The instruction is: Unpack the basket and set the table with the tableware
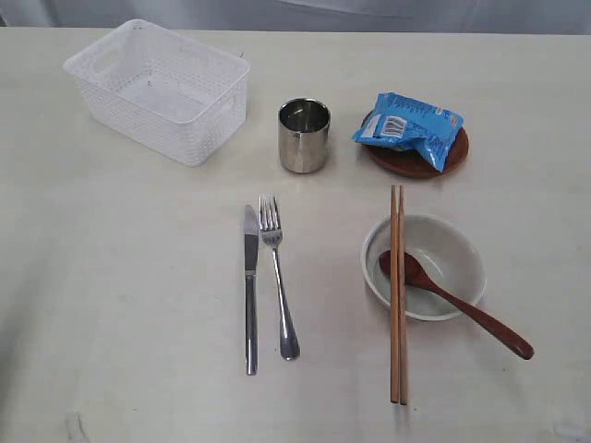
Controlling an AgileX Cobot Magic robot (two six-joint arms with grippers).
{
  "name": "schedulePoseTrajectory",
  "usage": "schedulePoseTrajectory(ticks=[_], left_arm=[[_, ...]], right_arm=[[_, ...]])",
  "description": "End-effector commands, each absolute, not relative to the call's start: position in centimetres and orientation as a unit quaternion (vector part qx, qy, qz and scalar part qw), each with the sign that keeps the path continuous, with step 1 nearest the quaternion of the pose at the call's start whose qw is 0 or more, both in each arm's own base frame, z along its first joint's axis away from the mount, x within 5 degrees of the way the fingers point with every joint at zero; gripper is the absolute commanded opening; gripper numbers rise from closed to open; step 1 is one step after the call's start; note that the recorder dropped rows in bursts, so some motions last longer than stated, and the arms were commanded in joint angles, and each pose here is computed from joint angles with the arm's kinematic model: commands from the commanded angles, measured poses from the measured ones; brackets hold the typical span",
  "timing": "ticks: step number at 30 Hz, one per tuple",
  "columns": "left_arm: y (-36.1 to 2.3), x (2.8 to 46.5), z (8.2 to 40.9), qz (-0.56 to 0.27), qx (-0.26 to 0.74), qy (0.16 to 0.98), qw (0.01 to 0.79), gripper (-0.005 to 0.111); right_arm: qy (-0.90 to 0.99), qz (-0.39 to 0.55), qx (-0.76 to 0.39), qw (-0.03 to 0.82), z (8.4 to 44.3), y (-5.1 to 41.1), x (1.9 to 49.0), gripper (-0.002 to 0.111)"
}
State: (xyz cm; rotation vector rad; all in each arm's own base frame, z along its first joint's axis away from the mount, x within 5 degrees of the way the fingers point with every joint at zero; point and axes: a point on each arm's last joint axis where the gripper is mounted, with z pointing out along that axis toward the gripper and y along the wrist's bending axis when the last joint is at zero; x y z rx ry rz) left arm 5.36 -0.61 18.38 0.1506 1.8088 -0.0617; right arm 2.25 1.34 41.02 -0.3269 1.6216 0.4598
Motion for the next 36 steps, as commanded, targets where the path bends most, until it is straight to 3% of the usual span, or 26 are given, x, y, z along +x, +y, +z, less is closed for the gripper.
schedulePoseTrajectory(ticks=[1, 28, 36], left_arm=[[-0.7, 5.4, 18.4, -0.031, 0.067, 0.781, 0.620, 0.000], [-0.7, 5.4, 18.4, -0.031, 0.067, 0.781, 0.620, 0.000], [-0.7, 5.4, 18.4, -0.031, 0.067, 0.781, 0.620, 0.000]], right_arm=[[0.694, 0.202, -0.138, 0.677, 41.1, 0.5, 0.7, 0.000], [0.644, 0.215, -0.129, 0.723, 41.0, -1.3, -2.8, 0.000], [0.572, 0.206, -0.114, 0.786, 40.8, -3.4, -6.1, 0.000]])
